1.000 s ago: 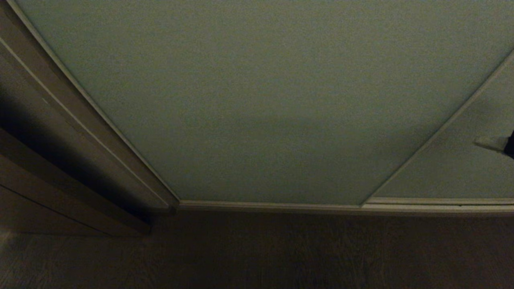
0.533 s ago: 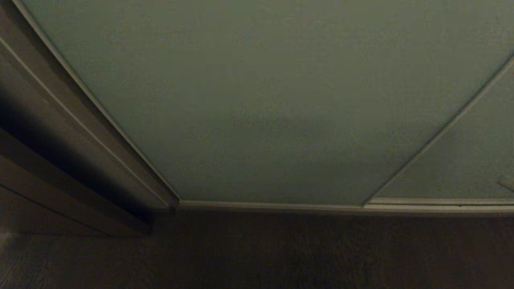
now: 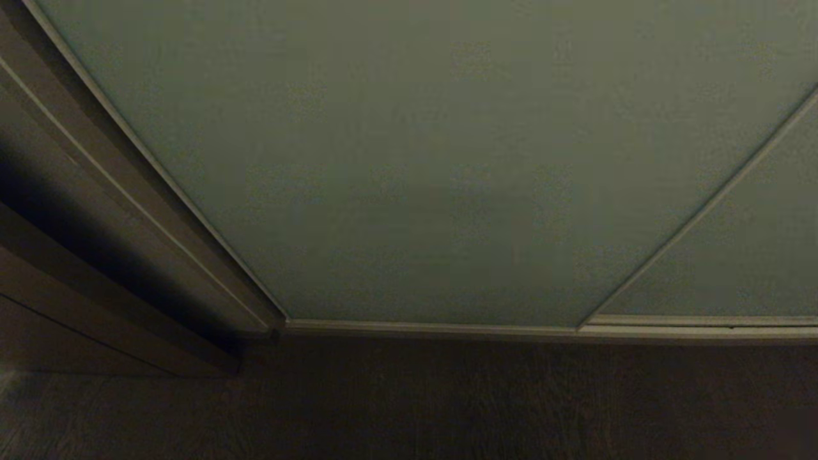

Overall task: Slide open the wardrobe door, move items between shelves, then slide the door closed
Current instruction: Close the door, then open the door

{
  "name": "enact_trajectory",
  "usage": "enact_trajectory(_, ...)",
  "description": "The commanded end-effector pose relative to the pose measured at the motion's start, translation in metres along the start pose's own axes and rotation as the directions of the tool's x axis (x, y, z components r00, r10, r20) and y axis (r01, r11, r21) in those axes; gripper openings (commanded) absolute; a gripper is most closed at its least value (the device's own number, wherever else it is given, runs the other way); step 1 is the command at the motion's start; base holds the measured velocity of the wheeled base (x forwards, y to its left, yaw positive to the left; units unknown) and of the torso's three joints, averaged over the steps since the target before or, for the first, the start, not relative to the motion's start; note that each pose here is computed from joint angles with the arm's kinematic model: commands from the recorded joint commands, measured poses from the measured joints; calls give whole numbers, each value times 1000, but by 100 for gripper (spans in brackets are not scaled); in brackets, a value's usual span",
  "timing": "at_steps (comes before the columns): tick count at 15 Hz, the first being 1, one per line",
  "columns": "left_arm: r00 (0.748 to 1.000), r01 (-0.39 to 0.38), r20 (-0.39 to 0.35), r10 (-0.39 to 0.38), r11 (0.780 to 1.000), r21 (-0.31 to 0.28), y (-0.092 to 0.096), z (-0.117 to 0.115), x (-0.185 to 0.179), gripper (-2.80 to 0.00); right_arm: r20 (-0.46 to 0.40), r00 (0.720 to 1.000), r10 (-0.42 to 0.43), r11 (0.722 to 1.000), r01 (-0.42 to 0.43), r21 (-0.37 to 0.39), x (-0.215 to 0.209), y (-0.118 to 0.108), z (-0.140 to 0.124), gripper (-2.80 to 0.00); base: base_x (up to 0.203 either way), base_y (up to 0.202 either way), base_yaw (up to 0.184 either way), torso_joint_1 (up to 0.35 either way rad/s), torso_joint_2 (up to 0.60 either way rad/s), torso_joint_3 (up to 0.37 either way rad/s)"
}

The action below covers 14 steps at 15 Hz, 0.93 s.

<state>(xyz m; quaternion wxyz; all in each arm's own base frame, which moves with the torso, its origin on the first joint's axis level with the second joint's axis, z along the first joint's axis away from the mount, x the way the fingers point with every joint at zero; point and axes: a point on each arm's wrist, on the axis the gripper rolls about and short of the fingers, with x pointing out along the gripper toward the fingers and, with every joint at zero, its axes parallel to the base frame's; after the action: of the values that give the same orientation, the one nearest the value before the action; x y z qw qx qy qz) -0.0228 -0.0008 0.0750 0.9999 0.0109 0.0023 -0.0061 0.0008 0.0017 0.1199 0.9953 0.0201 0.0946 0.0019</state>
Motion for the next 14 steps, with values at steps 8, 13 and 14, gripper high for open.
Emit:
enact_trajectory(8,1000,-1,-2,1,1000,-8,0,0,0,-280,222,975,-5,1000,10,-25,-16,-4,-45,-280,0,0,0,0,0,0)
enact_trajectory(13,1000,-1,-2,1,1000,-8,0,0,0,-280,220,975,-3,1000,9,-25,-16,-4,-45,-280,0,0,0,0,0,0)
enact_trajectory(14,1000,-1,-2,1,1000,-8,0,0,0,-280,222,975,-3,1000,9,-25,-16,-4,-45,-280,0,0,0,0,0,0)
